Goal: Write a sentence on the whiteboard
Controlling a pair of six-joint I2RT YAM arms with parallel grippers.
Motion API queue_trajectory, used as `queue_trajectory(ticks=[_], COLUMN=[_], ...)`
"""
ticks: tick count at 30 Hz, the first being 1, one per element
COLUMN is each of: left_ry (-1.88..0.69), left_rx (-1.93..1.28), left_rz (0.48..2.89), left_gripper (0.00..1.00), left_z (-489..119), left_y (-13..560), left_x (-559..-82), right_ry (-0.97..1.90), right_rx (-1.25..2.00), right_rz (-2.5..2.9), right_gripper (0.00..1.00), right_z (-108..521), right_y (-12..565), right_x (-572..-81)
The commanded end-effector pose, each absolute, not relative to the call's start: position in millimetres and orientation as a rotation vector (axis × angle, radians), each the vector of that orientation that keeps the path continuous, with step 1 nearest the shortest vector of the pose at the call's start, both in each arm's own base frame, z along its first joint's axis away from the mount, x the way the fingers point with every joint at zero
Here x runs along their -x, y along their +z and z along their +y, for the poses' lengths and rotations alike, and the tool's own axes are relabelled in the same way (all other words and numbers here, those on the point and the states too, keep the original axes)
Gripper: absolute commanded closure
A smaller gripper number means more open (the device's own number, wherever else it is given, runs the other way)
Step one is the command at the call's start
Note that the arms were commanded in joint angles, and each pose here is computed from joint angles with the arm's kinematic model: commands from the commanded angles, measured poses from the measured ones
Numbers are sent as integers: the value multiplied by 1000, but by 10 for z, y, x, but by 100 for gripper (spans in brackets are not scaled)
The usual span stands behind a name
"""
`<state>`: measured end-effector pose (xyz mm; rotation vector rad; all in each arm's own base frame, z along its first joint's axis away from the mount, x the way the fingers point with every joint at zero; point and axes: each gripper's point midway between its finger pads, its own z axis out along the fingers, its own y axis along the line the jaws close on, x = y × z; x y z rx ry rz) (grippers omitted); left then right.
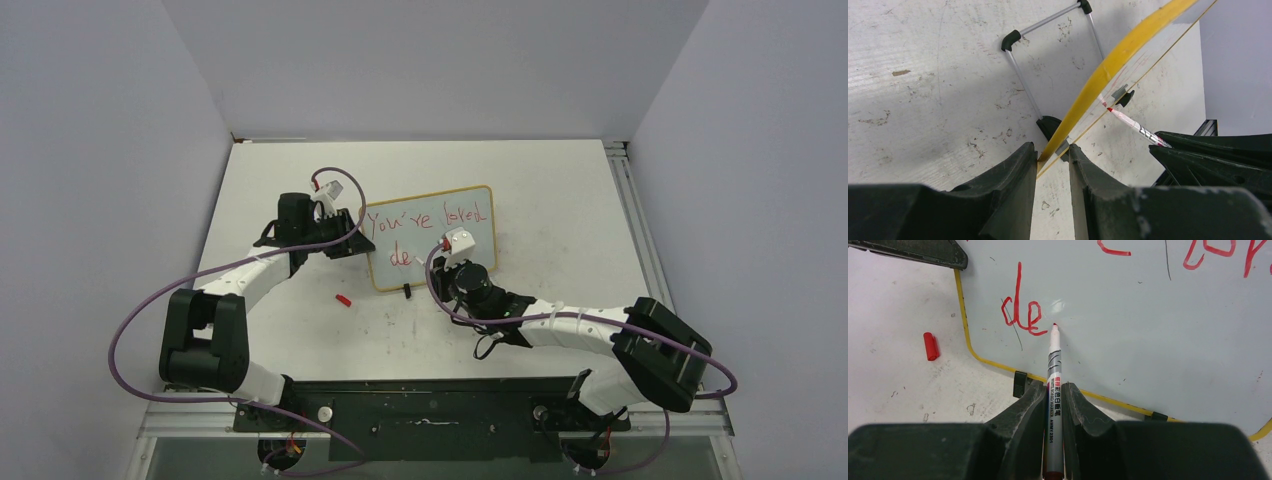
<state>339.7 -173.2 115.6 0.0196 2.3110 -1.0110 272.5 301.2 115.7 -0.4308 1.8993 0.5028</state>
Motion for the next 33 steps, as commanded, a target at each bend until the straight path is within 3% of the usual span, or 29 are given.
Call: queue_trajectory(ticks=[1, 33], left_ry=[-1035, -1039], left_rx=[-83, -85], left_rz=[2211, 2208], left_gripper=[72, 72], left_z=[-1794, -1799], left_y=[1496, 1507], left_x=[-3488, -3485], right_ry=[530, 489], right_rx=[388, 346], right_rz=[1837, 1792], right_gripper=[95, 95], right_z=[3083, 2994], right_y=[1347, 1558], right_x=[-2837, -3013])
